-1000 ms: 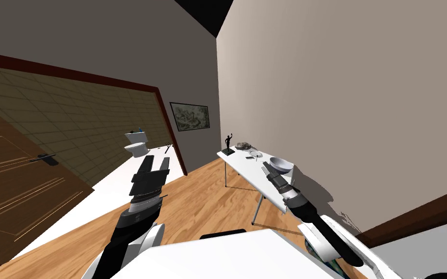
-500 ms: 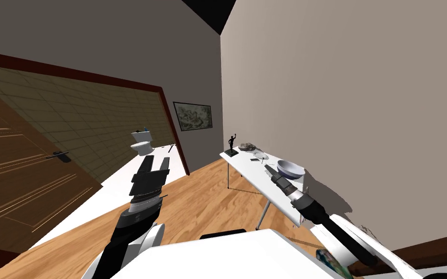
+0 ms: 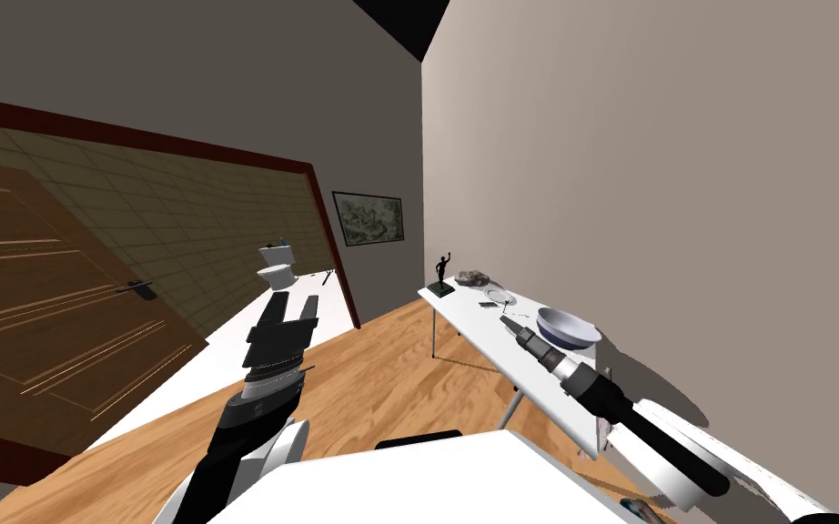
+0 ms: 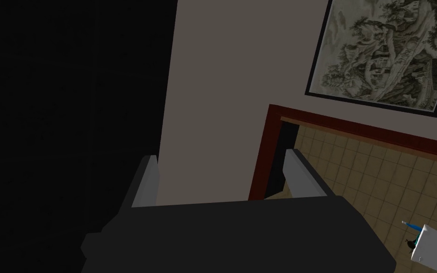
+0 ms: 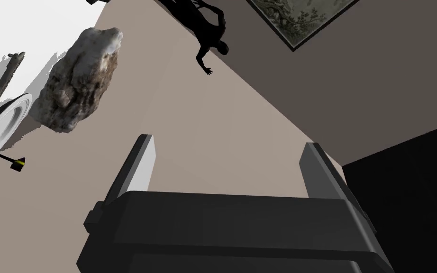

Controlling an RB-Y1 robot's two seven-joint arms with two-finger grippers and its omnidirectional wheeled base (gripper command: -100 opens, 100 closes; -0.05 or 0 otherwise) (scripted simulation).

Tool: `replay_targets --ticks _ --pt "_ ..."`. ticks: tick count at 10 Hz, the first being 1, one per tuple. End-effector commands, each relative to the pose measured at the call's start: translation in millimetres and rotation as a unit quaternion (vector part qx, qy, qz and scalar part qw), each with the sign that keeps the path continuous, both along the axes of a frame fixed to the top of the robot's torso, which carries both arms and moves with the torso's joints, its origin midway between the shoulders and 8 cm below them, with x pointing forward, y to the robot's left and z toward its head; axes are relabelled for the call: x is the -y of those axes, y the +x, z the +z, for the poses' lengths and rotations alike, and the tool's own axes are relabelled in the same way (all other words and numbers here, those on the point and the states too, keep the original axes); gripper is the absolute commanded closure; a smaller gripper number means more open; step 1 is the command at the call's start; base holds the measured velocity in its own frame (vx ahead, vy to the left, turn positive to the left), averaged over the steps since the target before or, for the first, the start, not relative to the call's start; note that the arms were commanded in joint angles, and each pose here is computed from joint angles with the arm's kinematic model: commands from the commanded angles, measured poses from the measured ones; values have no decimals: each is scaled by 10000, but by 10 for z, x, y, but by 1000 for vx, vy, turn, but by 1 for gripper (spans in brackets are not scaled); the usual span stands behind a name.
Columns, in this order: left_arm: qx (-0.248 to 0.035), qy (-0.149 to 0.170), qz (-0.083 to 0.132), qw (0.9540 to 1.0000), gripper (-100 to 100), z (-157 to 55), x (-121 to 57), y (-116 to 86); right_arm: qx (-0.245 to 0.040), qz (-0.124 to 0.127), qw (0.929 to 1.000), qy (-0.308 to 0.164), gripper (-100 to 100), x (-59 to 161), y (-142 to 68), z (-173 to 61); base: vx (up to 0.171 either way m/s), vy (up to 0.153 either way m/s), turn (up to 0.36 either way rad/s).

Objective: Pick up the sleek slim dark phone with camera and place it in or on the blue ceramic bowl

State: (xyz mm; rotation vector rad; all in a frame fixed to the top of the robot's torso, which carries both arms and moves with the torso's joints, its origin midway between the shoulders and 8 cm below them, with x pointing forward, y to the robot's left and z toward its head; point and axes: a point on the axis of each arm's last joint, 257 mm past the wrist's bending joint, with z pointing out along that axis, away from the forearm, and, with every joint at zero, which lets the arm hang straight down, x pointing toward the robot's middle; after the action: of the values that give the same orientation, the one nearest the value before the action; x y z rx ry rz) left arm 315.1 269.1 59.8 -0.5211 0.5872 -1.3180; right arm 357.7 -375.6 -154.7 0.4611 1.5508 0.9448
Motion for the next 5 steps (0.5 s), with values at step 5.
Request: replay_targets --ticks 5 --pt "0 0 0 10000 0 0 0 0 -598 187 9947 -810 -100 315 -58 -310 58 25 59"
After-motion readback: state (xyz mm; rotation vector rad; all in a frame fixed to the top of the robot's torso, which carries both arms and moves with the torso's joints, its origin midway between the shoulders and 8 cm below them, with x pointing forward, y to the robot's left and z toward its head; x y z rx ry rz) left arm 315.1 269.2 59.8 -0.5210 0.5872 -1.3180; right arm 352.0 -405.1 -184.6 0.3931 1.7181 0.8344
